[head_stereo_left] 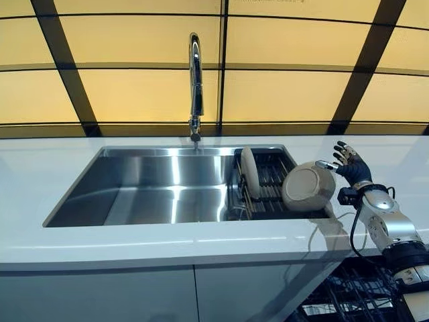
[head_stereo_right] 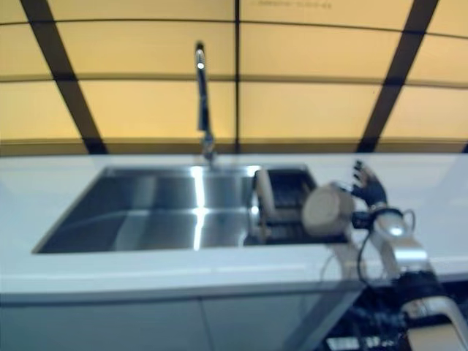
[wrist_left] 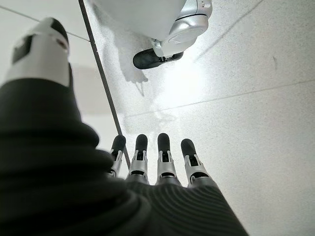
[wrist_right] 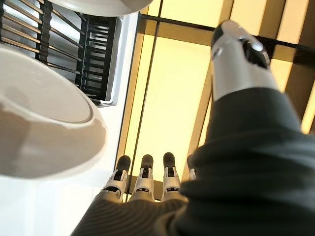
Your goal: Take plates into dishwasher
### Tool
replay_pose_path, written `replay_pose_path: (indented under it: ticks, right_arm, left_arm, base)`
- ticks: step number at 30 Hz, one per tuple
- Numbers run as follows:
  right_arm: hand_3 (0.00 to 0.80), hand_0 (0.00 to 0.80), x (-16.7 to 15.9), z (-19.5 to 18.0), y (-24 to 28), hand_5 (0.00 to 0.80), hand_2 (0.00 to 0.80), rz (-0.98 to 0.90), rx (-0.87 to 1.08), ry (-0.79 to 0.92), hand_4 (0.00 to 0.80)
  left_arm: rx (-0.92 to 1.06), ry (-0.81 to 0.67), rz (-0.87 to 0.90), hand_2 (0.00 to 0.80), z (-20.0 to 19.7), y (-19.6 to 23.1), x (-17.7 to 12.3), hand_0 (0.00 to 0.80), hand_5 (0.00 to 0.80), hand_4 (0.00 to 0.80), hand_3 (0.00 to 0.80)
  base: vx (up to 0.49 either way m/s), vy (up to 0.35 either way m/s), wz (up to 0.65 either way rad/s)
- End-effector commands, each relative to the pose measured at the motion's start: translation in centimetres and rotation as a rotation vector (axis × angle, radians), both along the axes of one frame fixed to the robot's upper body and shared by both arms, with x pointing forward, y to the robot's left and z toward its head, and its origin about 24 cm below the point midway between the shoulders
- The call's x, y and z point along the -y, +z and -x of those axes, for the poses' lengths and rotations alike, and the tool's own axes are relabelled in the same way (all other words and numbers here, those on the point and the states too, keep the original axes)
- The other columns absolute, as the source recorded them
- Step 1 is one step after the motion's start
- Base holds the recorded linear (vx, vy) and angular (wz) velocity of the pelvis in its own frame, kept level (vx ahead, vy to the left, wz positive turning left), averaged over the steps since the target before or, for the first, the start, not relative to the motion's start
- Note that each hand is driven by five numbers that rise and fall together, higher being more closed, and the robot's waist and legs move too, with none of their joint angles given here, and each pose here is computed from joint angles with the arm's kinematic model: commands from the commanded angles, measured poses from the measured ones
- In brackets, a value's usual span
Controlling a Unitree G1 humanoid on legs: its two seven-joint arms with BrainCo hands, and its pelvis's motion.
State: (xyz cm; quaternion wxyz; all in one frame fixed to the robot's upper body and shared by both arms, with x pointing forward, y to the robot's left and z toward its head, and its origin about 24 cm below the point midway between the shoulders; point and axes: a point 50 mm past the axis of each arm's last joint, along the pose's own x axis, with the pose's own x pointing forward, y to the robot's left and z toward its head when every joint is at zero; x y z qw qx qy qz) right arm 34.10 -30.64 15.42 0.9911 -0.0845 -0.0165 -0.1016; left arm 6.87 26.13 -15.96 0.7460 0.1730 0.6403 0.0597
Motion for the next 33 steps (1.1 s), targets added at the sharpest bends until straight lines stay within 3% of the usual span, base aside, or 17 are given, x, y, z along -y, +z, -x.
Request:
replay_pose_path:
  ticks: [1, 19, 33]
  right_arm:
    - [0.0, 0.0, 1.0, -0.9, 5.0, 0.0, 0.0, 0.052, 0.133, -0.045, 0.0]
    - [0.0, 0.0, 5.6, -0.1, 6.1, 0.0, 0.0, 0.091, 0.038, -0.209, 0.0]
    - [0.0, 0.0, 6.4, 0.4, 3.2, 0.0, 0.0, -0.027, -0.095, -0.119, 0.0]
  left_arm:
    - [-0.012, -0.028, -0.034, 0.0, -0.5, 0.4, -1.2, 0.0, 0.0, 0.0, 0.0]
    - [-0.035, -0.066, -0.028, 0.0, 0.4, 0.3, -1.4, 0.0, 0.0, 0.0, 0.0]
    - [-0.009, -0.103, -0.022, 0.0, -0.4, 0.5, -1.3, 0.0, 0.0, 0.0, 0.0]
  base:
    - [0.0, 0.0, 0.0]
    - [0.025, -0.017, 0.0]
    - [0.043, -0.015, 0.0]
